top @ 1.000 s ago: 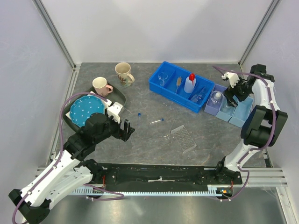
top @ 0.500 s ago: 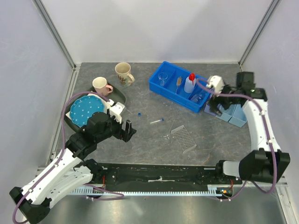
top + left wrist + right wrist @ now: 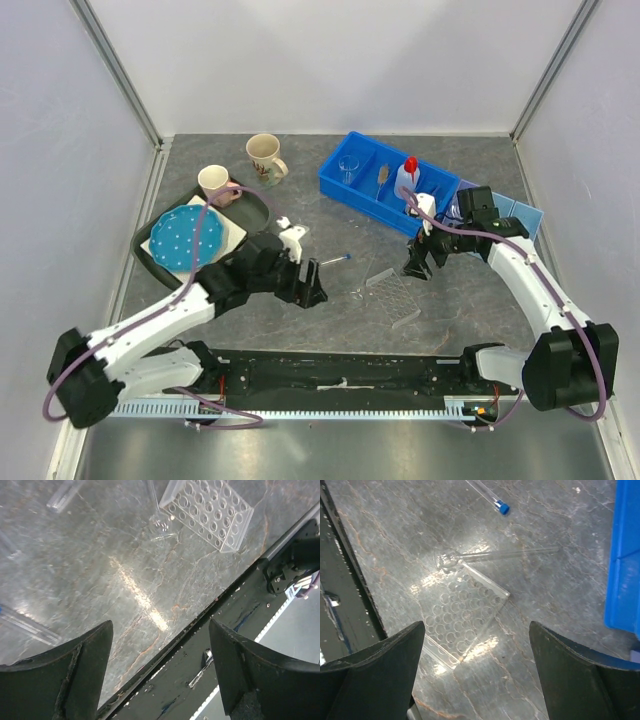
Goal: Organize the chemistry lab equipment
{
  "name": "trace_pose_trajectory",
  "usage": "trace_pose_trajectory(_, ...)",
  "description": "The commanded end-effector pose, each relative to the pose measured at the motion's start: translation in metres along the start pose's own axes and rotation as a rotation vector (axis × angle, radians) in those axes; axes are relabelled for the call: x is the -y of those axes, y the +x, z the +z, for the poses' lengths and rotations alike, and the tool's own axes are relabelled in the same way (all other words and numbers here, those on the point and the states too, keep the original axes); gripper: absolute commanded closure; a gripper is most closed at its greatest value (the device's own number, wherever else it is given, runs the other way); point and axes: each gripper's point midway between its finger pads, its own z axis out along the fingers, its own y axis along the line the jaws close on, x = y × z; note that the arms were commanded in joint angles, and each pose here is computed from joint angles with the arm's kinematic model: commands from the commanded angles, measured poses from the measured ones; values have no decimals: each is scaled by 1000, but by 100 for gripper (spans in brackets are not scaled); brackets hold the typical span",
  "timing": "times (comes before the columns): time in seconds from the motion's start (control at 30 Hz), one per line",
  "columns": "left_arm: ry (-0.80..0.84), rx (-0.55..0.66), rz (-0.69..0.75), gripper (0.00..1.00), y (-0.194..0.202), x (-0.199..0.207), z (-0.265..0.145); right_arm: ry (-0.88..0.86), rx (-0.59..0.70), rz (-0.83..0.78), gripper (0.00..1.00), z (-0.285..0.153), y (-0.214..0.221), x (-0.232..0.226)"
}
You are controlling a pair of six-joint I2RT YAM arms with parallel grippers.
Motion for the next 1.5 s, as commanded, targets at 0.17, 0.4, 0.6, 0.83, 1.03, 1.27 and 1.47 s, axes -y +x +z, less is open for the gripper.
trace_pose_trajectory(0.17, -44, -98, 6, 21, -16, 24, 75, -56, 63, -1, 7, 16, 3, -4)
trace_pose_trajectory(0.4, -113, -205, 49, 28, -17, 27, 124, -9, 43, 8, 7, 12, 9, 6)
trace_pose_trajectory(0.6, -178, -289, 67, 29, -12, 21, 148, 39, 51, 19, 7, 6, 7, 15)
trace_pose_trajectory(0.83, -214, -355, 80, 32, -1, 14, 162, 83, 57, 33, 6, 0, 8, 22)
trace_pose_trajectory(1.03, -236, -385, 109, 33, 5, 13, 166, 83, 58, 37, 6, 0, 8, 23)
trace_pose_trajectory(1.27, -316, -425, 187, 33, 5, 2, 177, 86, 50, 42, 6, 0, 10, 24)
trace_pose_trajectory(1.47, -364, -440, 250, 36, -2, -4, 185, 93, 48, 47, 6, 0, 11, 26)
